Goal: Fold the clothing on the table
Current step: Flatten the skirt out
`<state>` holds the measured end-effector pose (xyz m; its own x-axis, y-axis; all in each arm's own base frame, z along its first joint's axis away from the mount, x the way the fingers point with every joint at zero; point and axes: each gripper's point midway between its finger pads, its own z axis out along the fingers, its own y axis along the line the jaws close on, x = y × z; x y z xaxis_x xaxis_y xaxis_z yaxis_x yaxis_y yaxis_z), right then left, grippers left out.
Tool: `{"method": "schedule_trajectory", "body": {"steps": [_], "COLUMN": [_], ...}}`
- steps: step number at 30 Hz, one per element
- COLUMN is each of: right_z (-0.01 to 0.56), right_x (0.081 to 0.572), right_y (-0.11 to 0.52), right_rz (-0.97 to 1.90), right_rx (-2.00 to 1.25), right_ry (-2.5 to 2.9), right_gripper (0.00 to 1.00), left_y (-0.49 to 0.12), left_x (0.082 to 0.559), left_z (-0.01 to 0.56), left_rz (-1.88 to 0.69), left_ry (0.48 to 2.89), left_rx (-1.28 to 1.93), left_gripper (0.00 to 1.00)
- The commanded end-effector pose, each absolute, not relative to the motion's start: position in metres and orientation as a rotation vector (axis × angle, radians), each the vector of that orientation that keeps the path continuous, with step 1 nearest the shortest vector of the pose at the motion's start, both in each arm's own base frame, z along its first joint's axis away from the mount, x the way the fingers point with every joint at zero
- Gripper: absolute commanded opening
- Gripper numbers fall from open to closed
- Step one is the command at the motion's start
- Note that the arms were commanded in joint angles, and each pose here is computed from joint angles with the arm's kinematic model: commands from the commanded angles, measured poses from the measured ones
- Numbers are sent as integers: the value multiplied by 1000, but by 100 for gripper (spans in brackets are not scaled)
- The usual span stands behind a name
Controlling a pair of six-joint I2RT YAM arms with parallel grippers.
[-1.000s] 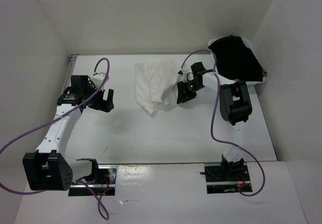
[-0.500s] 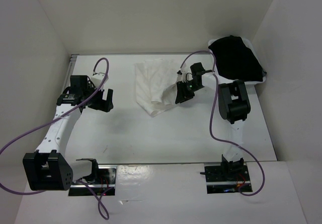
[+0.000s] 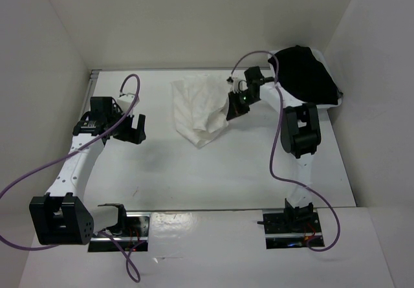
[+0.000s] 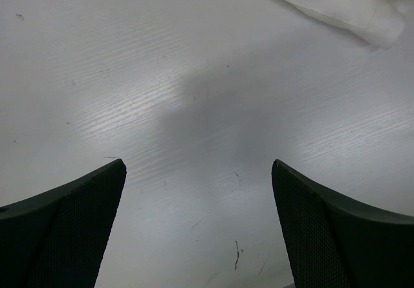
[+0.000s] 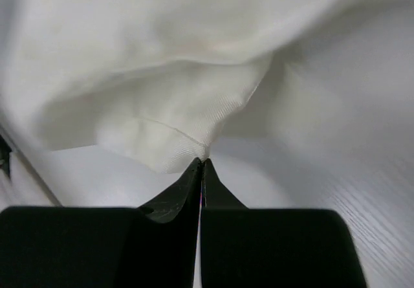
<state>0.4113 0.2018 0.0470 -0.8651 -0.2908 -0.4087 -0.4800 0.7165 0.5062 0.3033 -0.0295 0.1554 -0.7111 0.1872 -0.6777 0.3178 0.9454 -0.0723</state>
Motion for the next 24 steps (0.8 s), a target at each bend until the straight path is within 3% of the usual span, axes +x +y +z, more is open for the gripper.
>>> {"method": "schedule_trajectory", "body": {"steps": [1, 5, 7, 11, 14, 17, 21, 24], "right_z": [228, 337, 357, 366, 372, 353, 348, 351], "right_x": [439, 412, 412, 339, 290, 329, 358, 407], "right_y": [229, 265, 284, 391, 431, 455, 449, 429], "right_rz": [956, 1089, 992, 1138, 1155, 987, 895, 739], "right_rx": [-758, -909, -928, -1186, -1395, -1219, -1158, -976], "right_ry": [2170, 1867, 1836, 1717, 1555, 1686, 1703, 1743], "right_gripper": [0, 0, 0, 0, 0, 0, 0, 0], "left_y": [-32, -32, -32, -29, -26, -19, -18, -18], "left_x": [306, 306, 306, 307, 307, 304, 301, 301], "left_z": [158, 155, 152, 152, 155, 159, 164, 164], "left_rz": [-257, -261, -263, -259, -262, -247, -248, -248], "left_ry": [2356, 2366, 2375, 2376, 2366, 2360, 2337, 2337], "left_rx": [364, 363, 363, 352, 338, 310, 304, 304], "left_gripper": [99, 99, 99, 99, 99, 99, 99, 99]}}
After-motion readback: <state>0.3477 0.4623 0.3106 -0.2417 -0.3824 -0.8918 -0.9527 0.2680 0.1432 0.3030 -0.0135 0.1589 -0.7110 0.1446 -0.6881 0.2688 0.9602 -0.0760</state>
